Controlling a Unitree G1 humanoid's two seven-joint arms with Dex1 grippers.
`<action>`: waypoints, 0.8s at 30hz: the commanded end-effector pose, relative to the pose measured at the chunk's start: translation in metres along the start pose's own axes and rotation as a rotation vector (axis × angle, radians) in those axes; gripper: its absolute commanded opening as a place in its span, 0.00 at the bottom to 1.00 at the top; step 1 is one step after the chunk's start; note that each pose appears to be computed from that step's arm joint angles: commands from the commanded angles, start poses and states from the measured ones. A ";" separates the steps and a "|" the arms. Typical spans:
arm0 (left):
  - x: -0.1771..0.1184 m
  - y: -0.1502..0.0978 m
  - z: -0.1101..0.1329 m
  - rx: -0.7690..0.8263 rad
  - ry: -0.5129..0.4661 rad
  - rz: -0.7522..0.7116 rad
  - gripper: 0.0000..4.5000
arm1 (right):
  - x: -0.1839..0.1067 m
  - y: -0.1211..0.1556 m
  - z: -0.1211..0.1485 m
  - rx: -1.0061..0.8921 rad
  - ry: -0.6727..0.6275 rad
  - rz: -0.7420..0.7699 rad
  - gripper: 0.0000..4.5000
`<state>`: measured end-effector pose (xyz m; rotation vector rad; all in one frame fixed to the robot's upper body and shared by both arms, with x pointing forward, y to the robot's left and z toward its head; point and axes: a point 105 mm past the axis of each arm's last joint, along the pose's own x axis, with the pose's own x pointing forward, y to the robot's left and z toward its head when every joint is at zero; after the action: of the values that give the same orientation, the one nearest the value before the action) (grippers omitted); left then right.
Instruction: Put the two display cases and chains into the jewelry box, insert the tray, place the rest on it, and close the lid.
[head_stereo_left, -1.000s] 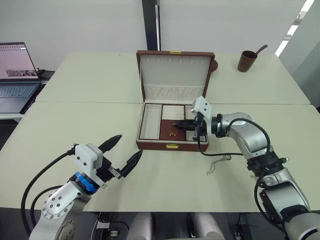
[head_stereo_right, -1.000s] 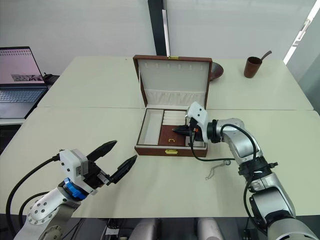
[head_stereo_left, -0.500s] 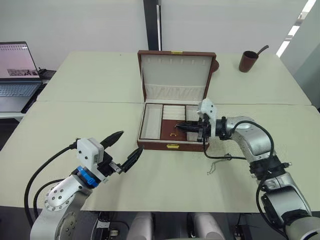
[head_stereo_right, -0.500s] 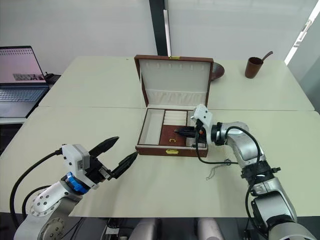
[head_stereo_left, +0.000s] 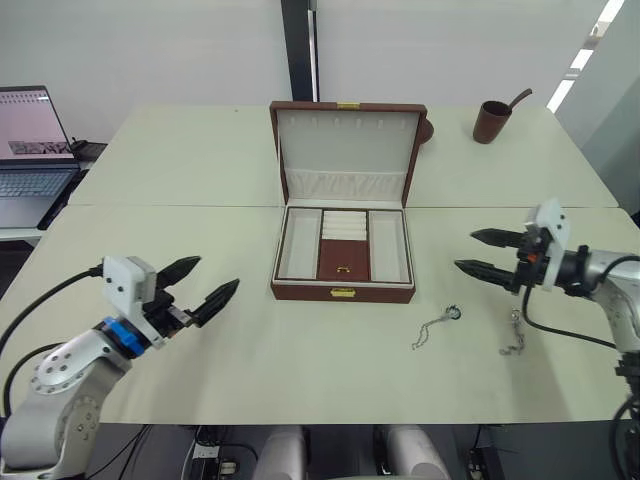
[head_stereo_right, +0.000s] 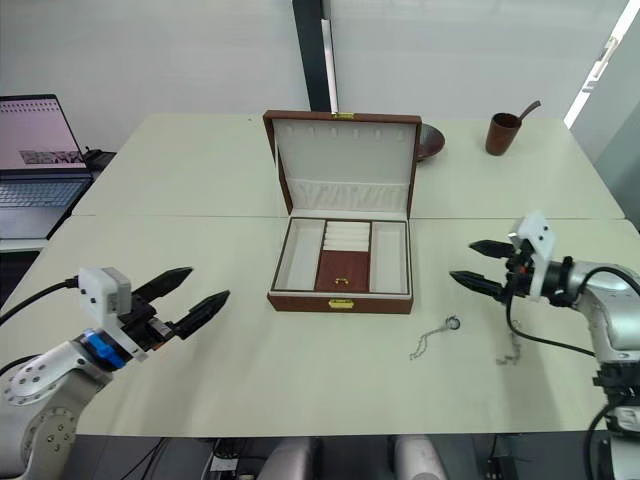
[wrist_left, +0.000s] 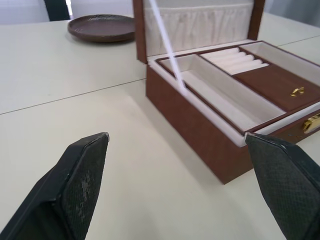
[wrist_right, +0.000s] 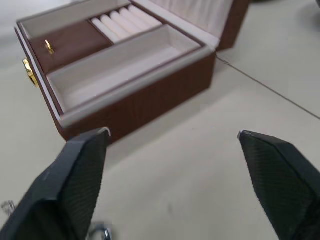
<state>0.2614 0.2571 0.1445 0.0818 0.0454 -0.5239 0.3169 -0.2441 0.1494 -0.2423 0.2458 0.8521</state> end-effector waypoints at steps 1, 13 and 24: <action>-0.020 0.024 0.008 0.040 0.012 0.058 1.00 | -0.027 -0.017 -0.003 -0.024 -0.007 -0.106 0.99; -0.059 0.079 0.005 0.099 0.090 0.177 1.00 | -0.069 -0.027 -0.052 0.064 0.061 -0.249 0.99; -0.058 0.075 -0.006 0.074 0.099 0.170 1.00 | -0.082 -0.034 -0.074 0.092 0.095 -0.310 0.99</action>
<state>0.2488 0.3505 0.1386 0.1532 0.1470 -0.3573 0.2821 -0.3360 0.0946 -0.1928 0.3612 0.5563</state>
